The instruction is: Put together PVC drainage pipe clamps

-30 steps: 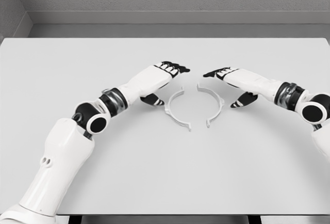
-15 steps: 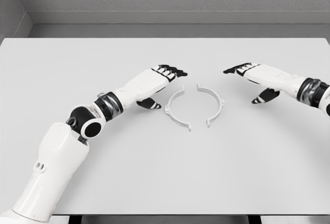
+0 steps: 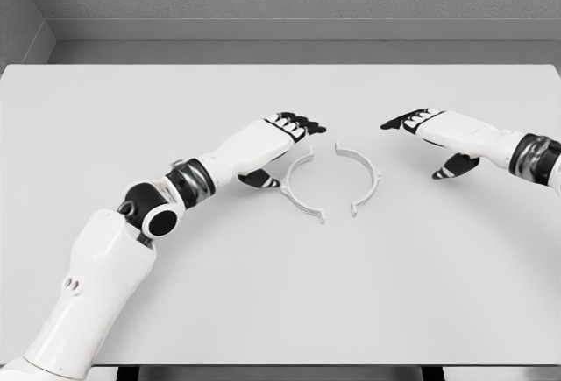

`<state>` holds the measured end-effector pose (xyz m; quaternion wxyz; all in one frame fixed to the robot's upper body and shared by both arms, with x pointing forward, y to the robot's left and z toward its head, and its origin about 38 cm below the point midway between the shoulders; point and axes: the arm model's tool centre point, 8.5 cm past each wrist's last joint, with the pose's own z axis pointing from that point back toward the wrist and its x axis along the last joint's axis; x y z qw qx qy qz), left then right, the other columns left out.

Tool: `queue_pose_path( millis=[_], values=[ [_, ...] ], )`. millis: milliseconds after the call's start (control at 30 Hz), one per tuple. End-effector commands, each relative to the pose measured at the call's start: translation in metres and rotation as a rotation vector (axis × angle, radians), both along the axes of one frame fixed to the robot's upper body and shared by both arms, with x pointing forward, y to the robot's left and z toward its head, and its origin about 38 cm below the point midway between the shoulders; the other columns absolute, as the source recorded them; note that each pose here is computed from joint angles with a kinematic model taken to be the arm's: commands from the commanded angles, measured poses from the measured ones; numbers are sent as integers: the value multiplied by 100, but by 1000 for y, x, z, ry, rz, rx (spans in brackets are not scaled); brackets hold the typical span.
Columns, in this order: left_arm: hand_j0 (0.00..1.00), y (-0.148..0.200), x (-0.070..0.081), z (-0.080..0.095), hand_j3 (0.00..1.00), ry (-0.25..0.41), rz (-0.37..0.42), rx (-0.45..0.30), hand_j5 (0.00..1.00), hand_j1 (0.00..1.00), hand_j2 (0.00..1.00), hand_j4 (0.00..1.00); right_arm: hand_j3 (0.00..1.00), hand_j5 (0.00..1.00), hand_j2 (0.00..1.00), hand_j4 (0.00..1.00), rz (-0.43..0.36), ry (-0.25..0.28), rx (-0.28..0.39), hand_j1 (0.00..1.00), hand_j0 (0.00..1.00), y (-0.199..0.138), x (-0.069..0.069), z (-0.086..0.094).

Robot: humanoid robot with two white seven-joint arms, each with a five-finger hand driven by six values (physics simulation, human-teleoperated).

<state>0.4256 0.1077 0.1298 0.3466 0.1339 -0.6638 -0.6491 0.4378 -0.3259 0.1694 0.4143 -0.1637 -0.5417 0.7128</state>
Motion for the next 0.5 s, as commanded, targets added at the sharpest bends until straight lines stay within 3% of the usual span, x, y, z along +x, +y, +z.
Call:
queue_pose_path(
  millis=[0, 467],
  values=[
    [100, -3, -1, -1, 100, 4, -8, -3, 100, 100, 100, 100, 100, 100, 100, 100, 8, -10, -3, 100, 100, 1, -1, 5],
    [100, -22, -5, 0, 100, 11, -29, -18, 100, 100, 100, 100, 100, 100, 100, 100, 16, -17, -7, 100, 100, 0, -6, 7]
  ],
)
